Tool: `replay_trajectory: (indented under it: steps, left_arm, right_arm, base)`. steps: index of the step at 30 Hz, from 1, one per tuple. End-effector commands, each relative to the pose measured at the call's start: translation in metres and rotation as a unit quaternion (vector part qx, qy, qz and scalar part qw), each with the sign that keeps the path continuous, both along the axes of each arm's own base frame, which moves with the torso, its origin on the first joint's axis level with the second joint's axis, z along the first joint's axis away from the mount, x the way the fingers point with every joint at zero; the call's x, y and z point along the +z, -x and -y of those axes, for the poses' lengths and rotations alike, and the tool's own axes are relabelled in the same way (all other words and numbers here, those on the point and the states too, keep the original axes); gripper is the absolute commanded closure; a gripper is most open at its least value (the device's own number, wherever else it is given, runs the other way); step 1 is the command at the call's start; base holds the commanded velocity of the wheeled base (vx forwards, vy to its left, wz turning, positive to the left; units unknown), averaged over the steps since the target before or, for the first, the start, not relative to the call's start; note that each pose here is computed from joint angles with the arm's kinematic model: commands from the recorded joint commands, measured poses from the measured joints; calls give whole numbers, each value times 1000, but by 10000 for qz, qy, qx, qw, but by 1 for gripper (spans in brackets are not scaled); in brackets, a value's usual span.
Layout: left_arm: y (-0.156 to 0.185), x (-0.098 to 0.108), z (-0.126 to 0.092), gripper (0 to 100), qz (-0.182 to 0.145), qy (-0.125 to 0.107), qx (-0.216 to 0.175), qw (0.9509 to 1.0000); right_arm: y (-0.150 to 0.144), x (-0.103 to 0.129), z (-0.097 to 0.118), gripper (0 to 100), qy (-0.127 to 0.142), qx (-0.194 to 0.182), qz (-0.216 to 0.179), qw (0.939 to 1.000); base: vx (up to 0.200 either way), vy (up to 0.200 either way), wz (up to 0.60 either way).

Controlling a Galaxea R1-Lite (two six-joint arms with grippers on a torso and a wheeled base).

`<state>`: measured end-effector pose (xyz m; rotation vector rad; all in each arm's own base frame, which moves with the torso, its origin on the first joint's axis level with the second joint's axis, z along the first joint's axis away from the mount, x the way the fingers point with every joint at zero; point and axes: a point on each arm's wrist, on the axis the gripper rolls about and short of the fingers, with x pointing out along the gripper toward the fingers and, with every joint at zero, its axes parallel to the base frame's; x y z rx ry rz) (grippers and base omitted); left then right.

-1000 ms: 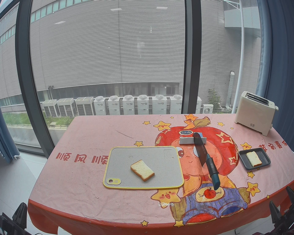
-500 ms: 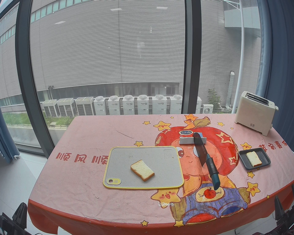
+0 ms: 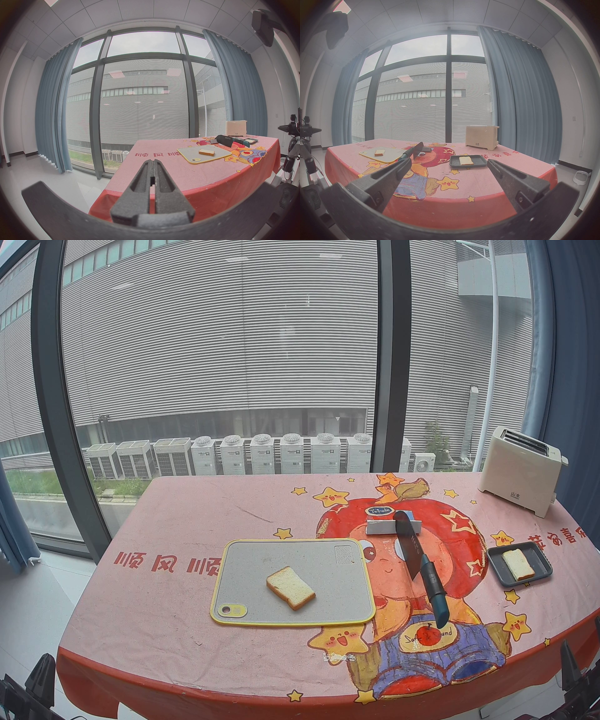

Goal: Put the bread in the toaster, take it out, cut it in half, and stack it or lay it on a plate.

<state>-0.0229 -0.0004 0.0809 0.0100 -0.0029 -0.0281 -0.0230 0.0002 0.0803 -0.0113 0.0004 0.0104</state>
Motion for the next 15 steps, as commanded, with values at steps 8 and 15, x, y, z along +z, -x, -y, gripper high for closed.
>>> replay_trajectory:
  steps: [8, 15]
  left_arm:
    - [0, -5, 0, 0, -9, 127, 79, 9999]
    - [0, -5, 0, 0, 16, 35, 71, 10000]
  right_arm:
    - [0, -5, 0, 0, -3, 2, -21, 10000]
    - [0, -5, 0, 0, -3, 2, -13, 10000]
  base:
    - [0, 0, 0]
    - [0, 0, 0]
